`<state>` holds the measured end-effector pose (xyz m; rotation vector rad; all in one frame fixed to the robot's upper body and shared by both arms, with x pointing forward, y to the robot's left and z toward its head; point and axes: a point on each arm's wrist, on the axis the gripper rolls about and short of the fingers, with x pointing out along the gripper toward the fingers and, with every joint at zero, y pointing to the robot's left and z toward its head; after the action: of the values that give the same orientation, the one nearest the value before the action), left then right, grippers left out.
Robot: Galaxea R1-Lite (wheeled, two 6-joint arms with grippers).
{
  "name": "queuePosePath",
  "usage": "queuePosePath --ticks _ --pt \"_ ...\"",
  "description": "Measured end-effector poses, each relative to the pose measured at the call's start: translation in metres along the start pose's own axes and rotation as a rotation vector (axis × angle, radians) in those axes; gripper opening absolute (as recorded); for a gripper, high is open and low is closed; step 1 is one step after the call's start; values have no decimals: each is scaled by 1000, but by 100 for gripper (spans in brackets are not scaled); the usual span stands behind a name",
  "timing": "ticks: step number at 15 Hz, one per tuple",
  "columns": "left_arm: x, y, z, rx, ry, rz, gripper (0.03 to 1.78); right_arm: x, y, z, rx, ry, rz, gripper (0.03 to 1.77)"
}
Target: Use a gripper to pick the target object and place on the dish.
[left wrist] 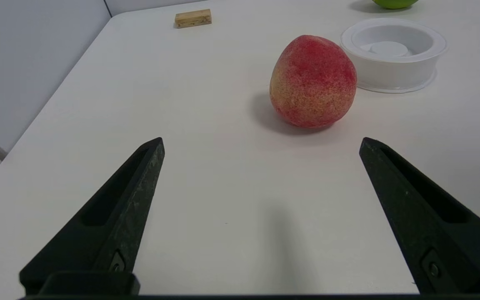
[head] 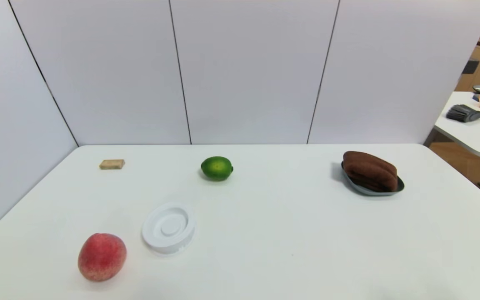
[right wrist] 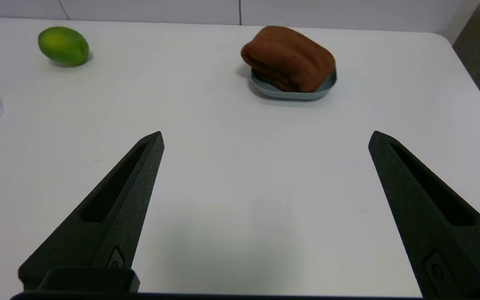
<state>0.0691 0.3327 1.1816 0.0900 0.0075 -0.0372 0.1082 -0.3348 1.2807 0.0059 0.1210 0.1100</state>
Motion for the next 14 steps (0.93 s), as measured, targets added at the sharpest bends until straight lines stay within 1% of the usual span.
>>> queuePosePath --ticks 2,6,8,10,13,14 --pt "0 0 0 0 0 0 169 -9 -1 -18 -5 -23 -51 170" --pt "0 0 0 0 0 0 169 -19 0 -50 -39 -87 -110 170" --pt "0 0 0 0 0 0 169 -19 0 -70 -67 -117 -117 170" --pt "0 0 0 0 0 0 169 -21 1 -83 -86 -143 -114 170" --pt "0 0 0 0 0 0 169 -25 2 -100 -77 -92 -99 170" --pt "0 0 0 0 0 0 169 -26 2 -101 -76 -101 -97 170"
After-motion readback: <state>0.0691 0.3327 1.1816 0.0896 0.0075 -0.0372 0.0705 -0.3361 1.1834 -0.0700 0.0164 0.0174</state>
